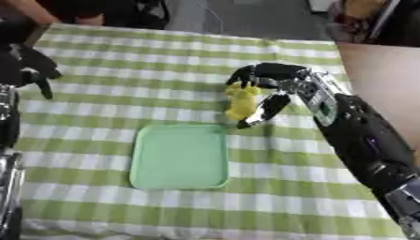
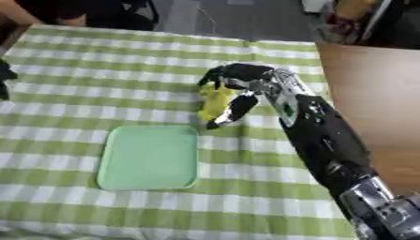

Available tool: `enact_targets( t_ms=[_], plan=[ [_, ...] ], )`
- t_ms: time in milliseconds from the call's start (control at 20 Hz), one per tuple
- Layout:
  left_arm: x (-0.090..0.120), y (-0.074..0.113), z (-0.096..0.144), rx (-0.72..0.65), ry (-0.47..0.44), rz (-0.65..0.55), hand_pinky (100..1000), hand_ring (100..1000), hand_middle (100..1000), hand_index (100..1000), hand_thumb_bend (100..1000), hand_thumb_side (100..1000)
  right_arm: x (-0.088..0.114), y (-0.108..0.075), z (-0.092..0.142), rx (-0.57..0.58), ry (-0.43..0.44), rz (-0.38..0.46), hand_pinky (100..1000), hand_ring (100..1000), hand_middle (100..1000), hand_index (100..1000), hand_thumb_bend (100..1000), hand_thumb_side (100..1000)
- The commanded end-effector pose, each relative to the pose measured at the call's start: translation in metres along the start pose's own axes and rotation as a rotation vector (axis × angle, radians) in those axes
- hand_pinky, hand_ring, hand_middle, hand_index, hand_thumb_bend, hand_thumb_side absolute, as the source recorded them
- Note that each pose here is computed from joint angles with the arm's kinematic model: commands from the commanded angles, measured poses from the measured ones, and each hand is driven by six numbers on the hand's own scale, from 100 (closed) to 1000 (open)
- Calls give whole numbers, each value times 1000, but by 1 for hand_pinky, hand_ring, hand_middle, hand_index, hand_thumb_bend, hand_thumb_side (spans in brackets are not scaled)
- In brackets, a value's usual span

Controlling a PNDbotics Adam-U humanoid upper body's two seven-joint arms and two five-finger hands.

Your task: Pick up objects on the table and place them in the box.

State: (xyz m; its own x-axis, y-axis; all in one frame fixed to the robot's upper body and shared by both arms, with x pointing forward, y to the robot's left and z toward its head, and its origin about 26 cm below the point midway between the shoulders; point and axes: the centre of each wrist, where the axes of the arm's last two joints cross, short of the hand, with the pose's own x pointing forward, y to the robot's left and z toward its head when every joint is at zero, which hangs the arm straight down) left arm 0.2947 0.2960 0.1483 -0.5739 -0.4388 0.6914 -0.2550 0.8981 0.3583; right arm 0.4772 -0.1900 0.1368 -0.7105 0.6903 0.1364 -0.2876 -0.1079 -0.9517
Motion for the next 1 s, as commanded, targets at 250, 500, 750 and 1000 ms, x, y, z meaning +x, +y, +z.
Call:
enact_targets(
  t_ms=[250,500,750,1000],
  plan=[
    [8,3,-7,2,-40,1,232,436,463,424,678,1000,-8,-3,6,-8,39,2,709,759,867,921,698,587],
    [9,3,-7,2,-42,1,232,437,463,425,677,1000,-9,-1,5,-1,43,2,709,760,867,920,699,584],
    [10,2,-8,-1,-47,6,232,437,463,424,677,1000,-9,0,3,18,52,15,710,763,864,908,699,572],
    [12,0,-10,-3,-59,17,233,438,463,424,676,1000,-14,3,3,41,101,30,678,752,845,882,694,555]
  ],
)
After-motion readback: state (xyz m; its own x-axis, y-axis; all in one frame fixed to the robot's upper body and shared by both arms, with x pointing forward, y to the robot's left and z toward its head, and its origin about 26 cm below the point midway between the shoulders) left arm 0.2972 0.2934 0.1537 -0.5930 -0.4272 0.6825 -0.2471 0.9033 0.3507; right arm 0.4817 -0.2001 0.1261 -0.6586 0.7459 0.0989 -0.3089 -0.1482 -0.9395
